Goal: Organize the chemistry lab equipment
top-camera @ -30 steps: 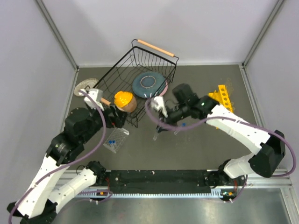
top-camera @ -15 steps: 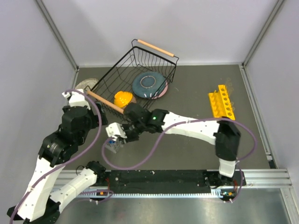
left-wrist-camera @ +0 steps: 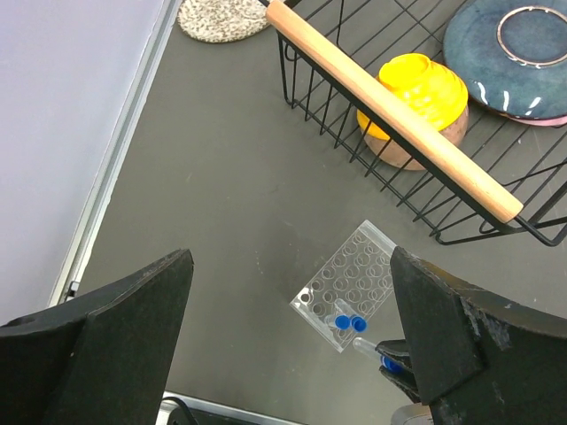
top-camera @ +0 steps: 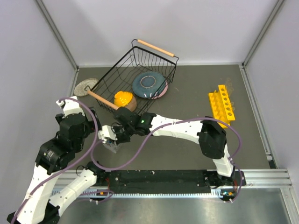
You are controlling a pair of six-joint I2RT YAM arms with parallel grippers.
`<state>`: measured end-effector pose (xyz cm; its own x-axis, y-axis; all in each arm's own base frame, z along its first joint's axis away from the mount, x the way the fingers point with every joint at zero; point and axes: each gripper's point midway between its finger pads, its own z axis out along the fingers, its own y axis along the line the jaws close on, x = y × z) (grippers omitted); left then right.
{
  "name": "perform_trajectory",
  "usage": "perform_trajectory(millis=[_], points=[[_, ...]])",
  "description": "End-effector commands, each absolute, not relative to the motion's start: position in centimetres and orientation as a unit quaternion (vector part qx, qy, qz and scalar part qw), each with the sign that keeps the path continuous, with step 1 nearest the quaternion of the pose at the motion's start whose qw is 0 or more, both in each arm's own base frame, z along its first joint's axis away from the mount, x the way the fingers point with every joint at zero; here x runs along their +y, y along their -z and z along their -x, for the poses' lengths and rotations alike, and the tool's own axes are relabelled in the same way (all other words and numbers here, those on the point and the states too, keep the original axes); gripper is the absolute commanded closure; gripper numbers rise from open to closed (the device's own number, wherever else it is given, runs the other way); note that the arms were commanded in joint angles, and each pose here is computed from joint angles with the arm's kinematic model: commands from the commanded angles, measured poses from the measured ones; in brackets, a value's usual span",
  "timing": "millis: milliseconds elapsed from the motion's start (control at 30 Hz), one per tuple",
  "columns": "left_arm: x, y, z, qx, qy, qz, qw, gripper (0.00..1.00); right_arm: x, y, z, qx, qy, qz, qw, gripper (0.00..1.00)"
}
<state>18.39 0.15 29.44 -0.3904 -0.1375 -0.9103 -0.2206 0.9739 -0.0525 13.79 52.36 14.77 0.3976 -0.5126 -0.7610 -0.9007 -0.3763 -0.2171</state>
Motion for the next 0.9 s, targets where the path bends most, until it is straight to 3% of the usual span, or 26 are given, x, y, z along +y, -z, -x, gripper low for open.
perform_trajectory(millis=[0, 867], points=[[0.4, -29.4, -18.5, 0.828, -0.041, 0.120, 0.546, 0.02, 54.8, -16.4, -13.1, 0.444, -0.312, 0.763, 0.351, 0.95], [0.2, -29.3, -18.0, 0.826, -0.020, 0.123, 0.550, 0.02, 55.2, -11.6, -13.5, 0.479, -0.287, 0.762, 0.329, 0.92]])
